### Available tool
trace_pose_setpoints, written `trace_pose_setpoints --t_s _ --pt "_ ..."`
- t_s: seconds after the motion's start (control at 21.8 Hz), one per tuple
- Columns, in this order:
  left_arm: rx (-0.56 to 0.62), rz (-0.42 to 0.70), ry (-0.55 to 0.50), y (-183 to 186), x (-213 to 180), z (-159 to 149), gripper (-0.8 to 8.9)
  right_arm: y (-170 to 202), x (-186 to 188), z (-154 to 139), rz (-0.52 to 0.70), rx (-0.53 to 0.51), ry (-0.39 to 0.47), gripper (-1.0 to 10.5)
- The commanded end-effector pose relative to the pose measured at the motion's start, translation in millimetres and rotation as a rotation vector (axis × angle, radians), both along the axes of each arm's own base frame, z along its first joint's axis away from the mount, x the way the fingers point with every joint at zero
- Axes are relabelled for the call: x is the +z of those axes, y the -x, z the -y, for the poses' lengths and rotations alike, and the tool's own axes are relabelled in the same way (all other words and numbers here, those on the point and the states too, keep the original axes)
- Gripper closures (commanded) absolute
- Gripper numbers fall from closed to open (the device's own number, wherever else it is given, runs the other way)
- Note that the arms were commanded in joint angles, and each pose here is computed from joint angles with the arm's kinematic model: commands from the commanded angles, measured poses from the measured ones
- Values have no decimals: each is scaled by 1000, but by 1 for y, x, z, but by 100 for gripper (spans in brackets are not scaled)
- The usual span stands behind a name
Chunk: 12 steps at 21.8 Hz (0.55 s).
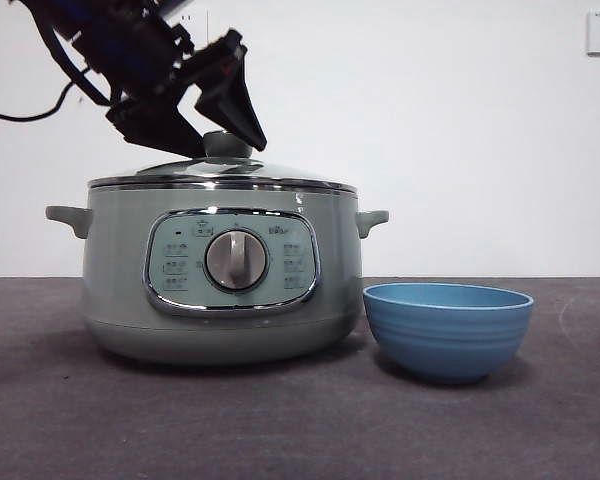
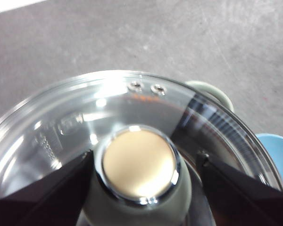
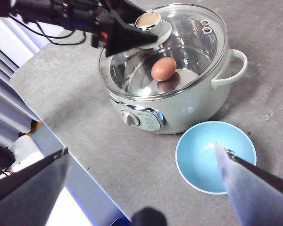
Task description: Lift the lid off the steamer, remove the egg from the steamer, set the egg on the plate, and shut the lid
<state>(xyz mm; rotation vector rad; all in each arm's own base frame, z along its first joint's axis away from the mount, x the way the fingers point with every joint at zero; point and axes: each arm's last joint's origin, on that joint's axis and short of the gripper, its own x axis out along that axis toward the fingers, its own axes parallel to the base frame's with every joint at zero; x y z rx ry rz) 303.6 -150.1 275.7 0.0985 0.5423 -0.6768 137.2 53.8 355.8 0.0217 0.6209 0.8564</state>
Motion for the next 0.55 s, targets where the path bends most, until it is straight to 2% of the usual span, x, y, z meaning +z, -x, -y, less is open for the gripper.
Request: trace_pose_setpoints --t_s 0.05,0.14,0.32,0.55 --pt "-1 -36 -17 -2 -8 2 645 0 1 0 8 4 1 380" --pt "-3 -20 -8 -2 -7 3 806 0 1 0 9 4 1 380" --pt "-4 -15 -5 -1 -5 2 822 0 1 0 9 4 1 380" --pt "-4 59 30 8 21 -2 822 0 1 0 11 3 1 380"
